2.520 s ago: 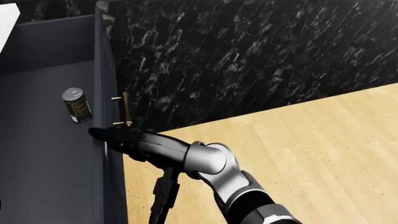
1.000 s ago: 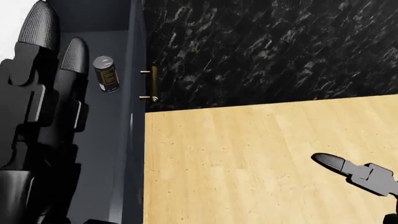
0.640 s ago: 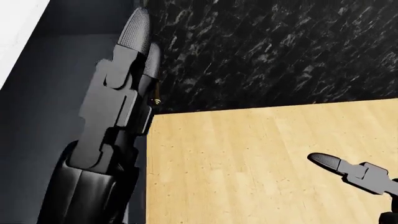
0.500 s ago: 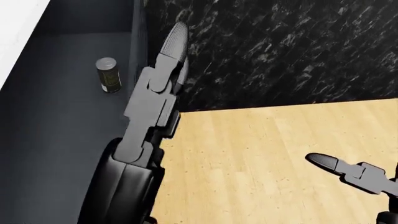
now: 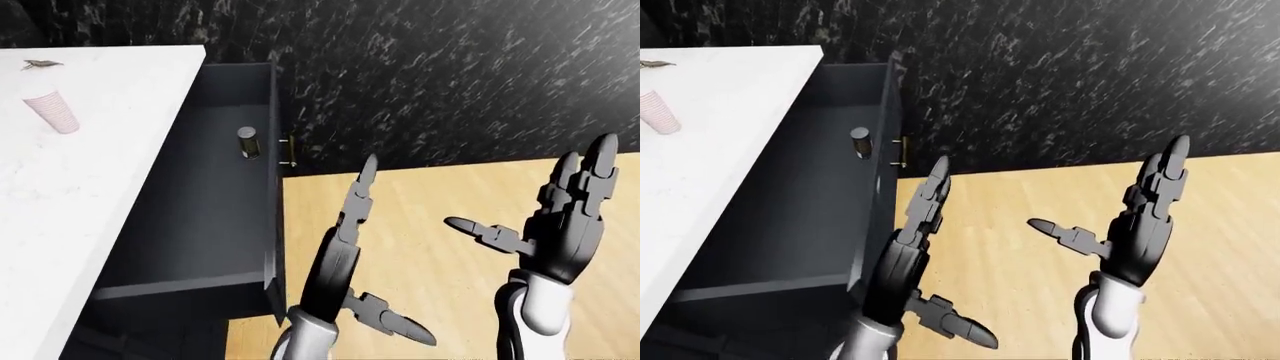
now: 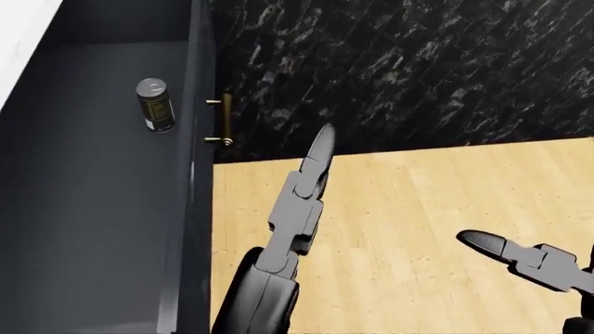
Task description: Close the right drawer.
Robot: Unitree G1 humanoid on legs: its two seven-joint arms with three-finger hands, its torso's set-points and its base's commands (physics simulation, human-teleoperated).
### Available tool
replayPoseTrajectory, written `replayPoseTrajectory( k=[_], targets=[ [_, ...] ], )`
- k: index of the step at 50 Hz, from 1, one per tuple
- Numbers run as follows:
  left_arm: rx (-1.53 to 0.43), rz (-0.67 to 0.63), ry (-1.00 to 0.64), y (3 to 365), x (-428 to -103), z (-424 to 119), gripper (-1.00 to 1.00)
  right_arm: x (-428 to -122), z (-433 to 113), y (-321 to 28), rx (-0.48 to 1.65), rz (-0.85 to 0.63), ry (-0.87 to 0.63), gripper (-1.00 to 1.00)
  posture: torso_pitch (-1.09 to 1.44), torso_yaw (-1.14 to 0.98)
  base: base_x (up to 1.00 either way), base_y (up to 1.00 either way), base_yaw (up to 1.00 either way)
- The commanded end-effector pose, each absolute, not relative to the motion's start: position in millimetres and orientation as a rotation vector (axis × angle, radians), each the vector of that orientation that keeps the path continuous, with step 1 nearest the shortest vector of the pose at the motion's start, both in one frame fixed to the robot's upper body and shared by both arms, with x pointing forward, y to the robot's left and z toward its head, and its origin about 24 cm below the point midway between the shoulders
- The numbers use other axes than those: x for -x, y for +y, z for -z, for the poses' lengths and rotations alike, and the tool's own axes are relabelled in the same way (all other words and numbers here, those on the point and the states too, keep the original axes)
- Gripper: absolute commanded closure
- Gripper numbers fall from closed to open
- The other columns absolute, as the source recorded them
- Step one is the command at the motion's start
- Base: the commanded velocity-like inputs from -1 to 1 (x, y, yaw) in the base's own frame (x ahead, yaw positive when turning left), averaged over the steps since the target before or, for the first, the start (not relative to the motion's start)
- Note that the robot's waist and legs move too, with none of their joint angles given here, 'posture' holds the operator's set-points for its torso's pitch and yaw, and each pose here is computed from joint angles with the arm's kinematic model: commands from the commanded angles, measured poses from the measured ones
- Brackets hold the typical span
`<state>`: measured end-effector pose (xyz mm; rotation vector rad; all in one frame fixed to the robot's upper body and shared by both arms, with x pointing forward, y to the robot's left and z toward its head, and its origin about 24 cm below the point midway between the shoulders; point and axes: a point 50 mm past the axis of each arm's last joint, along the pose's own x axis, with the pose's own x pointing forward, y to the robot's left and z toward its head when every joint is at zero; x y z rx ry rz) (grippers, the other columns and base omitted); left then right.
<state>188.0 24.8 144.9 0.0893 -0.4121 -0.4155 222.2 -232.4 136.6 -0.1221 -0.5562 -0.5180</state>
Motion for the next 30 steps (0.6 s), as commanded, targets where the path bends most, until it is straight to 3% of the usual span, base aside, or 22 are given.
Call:
replayPoseTrajectory(
  k=[1, 14, 30],
  targets=[
    [-0.044, 0.413, -0.481, 24, -183, -155, -1.0, -220, -150, -230, 0.131, 0.508, -0.636, -1.0, 0.0, 0.0, 0.0, 0.0, 0.0],
    [-0.027, 0.431, -0.377, 11, -184, -125, -1.0, -222, -148, -230, 0.131, 0.508, -0.632, -1.0, 0.0, 0.0, 0.0, 0.0, 0.0],
    [0.02, 0.285, -0.209, 6, -197, -90, -1.0, -222, -148, -230, 0.127, 0.504, -0.633, -1.0, 0.0, 0.0, 0.0, 0.0, 0.0]
  ],
)
